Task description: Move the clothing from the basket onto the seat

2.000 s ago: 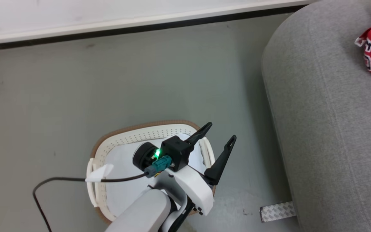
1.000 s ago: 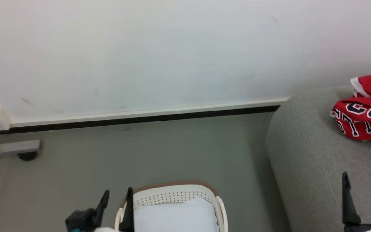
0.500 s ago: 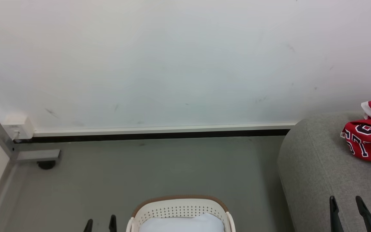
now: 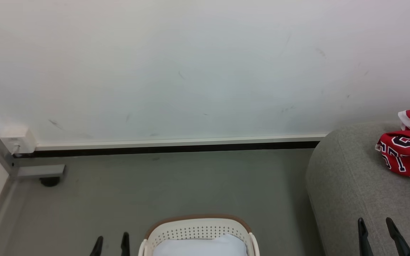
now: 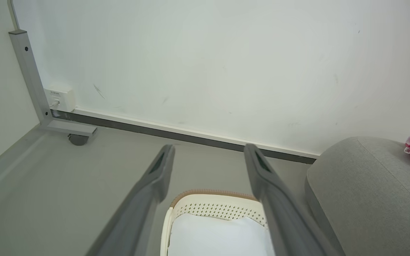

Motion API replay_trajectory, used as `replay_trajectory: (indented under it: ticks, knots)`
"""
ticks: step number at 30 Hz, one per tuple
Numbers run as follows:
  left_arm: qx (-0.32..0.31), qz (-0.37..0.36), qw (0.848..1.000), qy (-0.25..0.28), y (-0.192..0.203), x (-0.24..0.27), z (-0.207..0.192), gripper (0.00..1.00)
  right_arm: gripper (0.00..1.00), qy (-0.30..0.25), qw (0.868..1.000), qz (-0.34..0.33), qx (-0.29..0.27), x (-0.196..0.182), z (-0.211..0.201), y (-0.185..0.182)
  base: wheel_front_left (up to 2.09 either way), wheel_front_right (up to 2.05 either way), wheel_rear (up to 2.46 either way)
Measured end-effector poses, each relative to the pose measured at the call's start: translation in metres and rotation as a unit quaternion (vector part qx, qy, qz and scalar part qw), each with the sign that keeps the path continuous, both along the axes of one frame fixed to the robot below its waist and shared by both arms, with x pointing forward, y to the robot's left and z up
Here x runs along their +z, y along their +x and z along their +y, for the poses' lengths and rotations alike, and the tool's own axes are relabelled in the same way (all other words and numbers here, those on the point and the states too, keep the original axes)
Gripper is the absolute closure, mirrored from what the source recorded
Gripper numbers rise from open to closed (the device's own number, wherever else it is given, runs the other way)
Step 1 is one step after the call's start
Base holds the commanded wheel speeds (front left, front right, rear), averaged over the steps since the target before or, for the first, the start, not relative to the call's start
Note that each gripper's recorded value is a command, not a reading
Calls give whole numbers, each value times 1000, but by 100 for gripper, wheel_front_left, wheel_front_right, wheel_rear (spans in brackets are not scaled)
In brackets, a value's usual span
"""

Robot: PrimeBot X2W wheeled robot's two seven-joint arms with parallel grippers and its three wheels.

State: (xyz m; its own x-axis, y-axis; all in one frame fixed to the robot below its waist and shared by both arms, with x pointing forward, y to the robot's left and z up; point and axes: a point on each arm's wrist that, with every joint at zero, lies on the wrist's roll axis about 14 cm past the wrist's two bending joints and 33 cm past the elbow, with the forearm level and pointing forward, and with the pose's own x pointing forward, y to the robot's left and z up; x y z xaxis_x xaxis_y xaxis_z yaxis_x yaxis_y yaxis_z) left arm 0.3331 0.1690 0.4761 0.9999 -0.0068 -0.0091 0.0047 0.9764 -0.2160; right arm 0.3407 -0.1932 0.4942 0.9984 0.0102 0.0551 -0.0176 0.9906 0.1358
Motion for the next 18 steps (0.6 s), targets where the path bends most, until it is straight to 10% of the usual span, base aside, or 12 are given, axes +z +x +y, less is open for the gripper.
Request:
replay_trajectory:
  ticks: [17,18]
  knots:
    - [-8,2,1000,-6,4,0,-8,0,0,0,1000,4,11,-2,8,8,0,0,0]
    - [-7,2,1000,-6,4,0,-8,100,100,0,1000,4,12,-2,8,8,0,0,0]
